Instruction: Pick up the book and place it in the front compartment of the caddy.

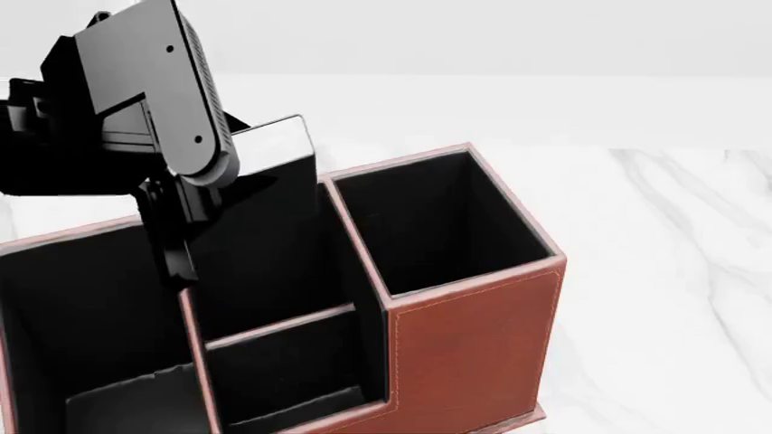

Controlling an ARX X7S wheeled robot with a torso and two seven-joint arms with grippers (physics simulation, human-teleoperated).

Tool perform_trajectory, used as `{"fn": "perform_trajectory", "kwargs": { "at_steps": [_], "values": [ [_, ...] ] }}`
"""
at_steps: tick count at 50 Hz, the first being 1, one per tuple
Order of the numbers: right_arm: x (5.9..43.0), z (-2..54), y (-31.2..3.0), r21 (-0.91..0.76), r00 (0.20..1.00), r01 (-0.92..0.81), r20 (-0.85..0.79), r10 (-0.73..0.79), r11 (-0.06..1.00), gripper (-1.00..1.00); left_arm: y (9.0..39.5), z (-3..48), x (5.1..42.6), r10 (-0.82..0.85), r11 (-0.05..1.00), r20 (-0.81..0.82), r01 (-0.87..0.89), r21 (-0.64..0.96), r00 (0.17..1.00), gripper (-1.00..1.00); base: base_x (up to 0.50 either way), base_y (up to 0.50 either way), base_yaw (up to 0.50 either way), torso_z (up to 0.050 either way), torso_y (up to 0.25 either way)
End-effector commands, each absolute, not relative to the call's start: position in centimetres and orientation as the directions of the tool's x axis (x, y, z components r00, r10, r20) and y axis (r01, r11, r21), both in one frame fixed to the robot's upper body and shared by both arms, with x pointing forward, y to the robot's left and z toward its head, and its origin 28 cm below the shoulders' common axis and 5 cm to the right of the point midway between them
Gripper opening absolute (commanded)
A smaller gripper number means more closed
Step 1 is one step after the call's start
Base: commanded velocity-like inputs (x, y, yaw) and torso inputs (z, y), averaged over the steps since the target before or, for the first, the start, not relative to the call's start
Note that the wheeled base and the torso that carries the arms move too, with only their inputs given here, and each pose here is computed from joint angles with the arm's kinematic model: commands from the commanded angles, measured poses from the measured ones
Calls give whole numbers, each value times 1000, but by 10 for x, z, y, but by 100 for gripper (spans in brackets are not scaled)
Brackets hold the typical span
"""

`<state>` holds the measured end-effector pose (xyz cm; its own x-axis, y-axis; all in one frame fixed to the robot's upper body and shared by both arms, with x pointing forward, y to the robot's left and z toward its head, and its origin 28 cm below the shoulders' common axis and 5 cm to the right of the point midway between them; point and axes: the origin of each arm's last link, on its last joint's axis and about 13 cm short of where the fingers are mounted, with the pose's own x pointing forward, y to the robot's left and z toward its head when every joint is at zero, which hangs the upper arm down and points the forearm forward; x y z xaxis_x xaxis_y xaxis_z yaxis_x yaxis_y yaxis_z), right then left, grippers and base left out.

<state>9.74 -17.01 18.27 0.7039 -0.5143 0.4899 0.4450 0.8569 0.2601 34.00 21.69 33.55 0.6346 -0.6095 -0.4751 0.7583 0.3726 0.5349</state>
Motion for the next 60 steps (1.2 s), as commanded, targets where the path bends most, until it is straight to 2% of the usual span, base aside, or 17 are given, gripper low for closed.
{"fn": "perform_trajectory", "kwargs": {
  "at_steps": [1, 38, 60],
  "values": [
    [93, 183, -172, 267, 697, 450, 491, -522, 852, 100, 214, 337, 343, -626, 391, -410, 722, 571, 664, -100, 0, 0, 0, 0, 0],
    [91, 184, -172, 268, 699, 450, 488, -522, 852, 100, 217, 301, 367, -627, 427, -390, 716, 553, 675, -100, 0, 0, 0, 0, 1],
    [91, 184, -171, 258, 705, 451, 485, -518, 854, 100, 229, 288, 377, -562, 424, -426, 689, 587, 709, -100, 0, 0, 0, 0, 2]
  ]
}}
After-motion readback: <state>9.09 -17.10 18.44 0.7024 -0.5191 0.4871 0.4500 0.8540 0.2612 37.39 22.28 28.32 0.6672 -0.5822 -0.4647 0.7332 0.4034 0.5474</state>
